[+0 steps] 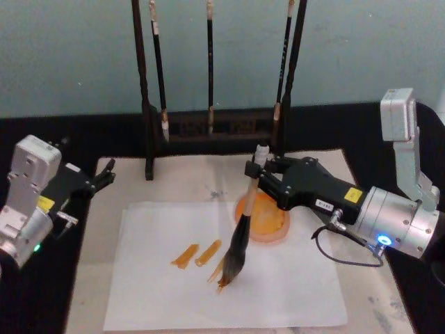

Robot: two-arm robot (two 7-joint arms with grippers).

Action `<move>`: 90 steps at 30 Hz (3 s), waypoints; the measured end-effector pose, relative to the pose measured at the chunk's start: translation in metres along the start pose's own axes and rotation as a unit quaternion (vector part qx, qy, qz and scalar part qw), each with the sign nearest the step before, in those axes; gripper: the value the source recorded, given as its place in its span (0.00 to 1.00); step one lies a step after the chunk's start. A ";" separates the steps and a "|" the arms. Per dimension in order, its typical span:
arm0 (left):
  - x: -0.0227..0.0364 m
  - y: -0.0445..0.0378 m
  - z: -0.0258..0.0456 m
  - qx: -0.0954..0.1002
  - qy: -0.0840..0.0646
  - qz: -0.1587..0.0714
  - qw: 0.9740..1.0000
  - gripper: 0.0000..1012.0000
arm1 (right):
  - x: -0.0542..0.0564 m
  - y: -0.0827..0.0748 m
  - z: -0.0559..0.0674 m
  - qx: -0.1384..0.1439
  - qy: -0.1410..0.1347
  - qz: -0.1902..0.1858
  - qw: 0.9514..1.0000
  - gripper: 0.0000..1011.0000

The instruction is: Pick up the brush from the inkstone, write on the paper, then place the brush back to its original position.

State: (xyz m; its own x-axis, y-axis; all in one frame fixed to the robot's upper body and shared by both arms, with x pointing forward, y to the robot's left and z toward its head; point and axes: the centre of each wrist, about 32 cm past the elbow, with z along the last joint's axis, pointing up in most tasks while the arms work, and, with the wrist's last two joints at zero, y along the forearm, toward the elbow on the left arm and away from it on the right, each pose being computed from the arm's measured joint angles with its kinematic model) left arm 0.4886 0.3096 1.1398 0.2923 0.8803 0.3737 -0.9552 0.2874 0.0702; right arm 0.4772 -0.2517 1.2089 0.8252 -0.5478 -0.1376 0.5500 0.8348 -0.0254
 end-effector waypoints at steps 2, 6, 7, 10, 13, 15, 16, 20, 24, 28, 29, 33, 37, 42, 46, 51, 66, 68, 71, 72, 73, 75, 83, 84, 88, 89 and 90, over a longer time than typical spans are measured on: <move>0.0000 0.0000 0.0000 0.000 0.000 0.000 1.000 1.00 | 0.001 0.000 0.000 0.000 -0.007 -0.007 1.000 0.17; 0.0000 0.0000 0.0000 0.000 0.000 0.000 1.000 1.00 | 0.003 -0.001 0.000 0.000 -0.018 -0.017 1.000 0.17; 0.0000 0.0000 0.0000 0.000 0.000 0.000 1.000 1.00 | 0.003 -0.001 0.000 0.000 -0.020 -0.019 1.000 0.17; 0.0000 0.0000 0.0000 0.000 0.000 0.000 1.000 1.00 | 0.003 -0.001 0.000 0.000 -0.029 -0.025 0.999 0.17; 0.0000 0.0000 0.0000 0.000 0.000 0.000 1.000 1.00 | 0.004 -0.002 0.000 0.001 -0.036 -0.032 0.999 0.17; 0.0000 0.0000 0.0000 0.000 0.000 0.000 1.000 1.00 | 0.004 -0.003 0.001 0.002 -0.039 -0.035 0.999 0.17; 0.0000 0.0000 0.0000 0.000 0.000 0.000 1.000 1.00 | 0.004 -0.003 0.001 0.003 -0.040 -0.035 0.999 0.17; 0.0000 0.0000 0.0000 0.000 0.000 0.000 1.000 1.00 | 0.004 -0.004 0.003 0.006 -0.042 -0.035 0.998 0.17; 0.0000 0.0000 0.0000 0.000 0.000 0.000 1.000 1.00 | 0.002 -0.004 0.005 0.009 -0.042 -0.030 0.999 0.17; 0.0000 0.0000 0.0000 0.000 0.000 0.000 1.000 1.00 | 0.000 -0.005 0.007 0.011 -0.043 -0.025 0.999 0.17; 0.0000 0.0000 0.0000 0.000 0.000 0.000 1.000 1.00 | -0.001 -0.005 0.007 0.012 -0.043 -0.024 0.999 0.17; 0.0000 0.0000 0.0000 0.000 0.000 0.000 1.000 1.00 | -0.003 -0.006 0.009 0.016 -0.041 -0.017 0.999 0.17; 0.0000 0.0000 0.0000 0.000 0.000 0.000 1.000 1.00 | -0.007 -0.005 0.010 0.020 -0.034 -0.007 0.999 0.17; 0.0000 0.0000 0.0000 0.000 0.000 0.000 1.000 1.00 | -0.012 -0.004 0.010 0.024 -0.026 0.010 0.999 0.17; 0.0000 0.0000 0.0000 0.000 0.000 0.000 1.000 1.00 | -0.015 -0.001 0.009 0.021 -0.019 0.021 0.999 0.17; 0.0000 0.0000 0.0000 0.000 0.000 0.000 1.000 1.00 | -0.015 0.002 0.006 0.014 -0.013 0.025 1.000 0.17; 0.0000 0.0000 0.0000 0.000 0.000 0.000 1.000 1.00 | -0.003 0.003 -0.002 0.003 -0.015 -0.006 1.000 0.17; 0.0000 0.0000 0.0000 0.000 0.000 0.000 1.000 1.00 | -0.003 0.002 -0.002 0.003 -0.016 -0.008 1.000 0.17; 0.0000 0.0000 0.0000 0.000 0.000 0.000 1.000 1.00 | -0.001 0.002 -0.002 0.004 -0.020 -0.013 1.000 0.17; 0.0000 0.0000 0.0000 0.000 0.000 0.000 1.000 1.00 | 0.000 0.001 -0.002 0.005 -0.022 -0.016 1.000 0.17; 0.0000 0.0000 0.0000 0.000 0.000 0.000 1.000 1.00 | 0.000 0.001 -0.002 0.006 -0.022 -0.017 1.000 0.17; 0.0000 0.0000 0.0000 0.000 0.000 0.000 1.000 1.00 | 0.000 0.001 -0.001 0.007 -0.022 -0.019 1.000 0.17; 0.0000 0.0000 0.0000 0.000 0.000 0.000 1.000 1.00 | 0.001 -0.003 0.002 0.022 -0.006 -0.021 1.000 0.17; 0.0000 0.0000 0.0000 0.000 0.000 0.000 1.000 1.00 | 0.001 -0.003 0.003 0.025 -0.004 -0.021 0.999 0.17; 0.0000 0.0000 0.0000 0.000 0.000 0.000 1.000 1.00 | 0.001 -0.006 0.006 0.040 0.007 -0.021 0.999 0.17; 0.0000 0.0000 0.0000 0.000 0.000 0.000 1.000 1.00 | 0.001 -0.006 0.007 0.042 0.009 -0.020 0.999 0.17; 0.0000 0.0000 0.0000 0.000 0.000 0.000 1.000 1.00 | 0.001 -0.006 0.008 0.044 0.011 -0.020 0.999 0.17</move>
State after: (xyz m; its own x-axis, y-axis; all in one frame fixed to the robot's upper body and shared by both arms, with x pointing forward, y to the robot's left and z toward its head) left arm 0.4886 0.3097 1.1398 0.2923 0.8803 0.3737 -0.9553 0.2873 0.0702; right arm 0.4752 -0.2578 1.2168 0.7997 -0.5786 -0.1603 0.5927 0.8035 0.0565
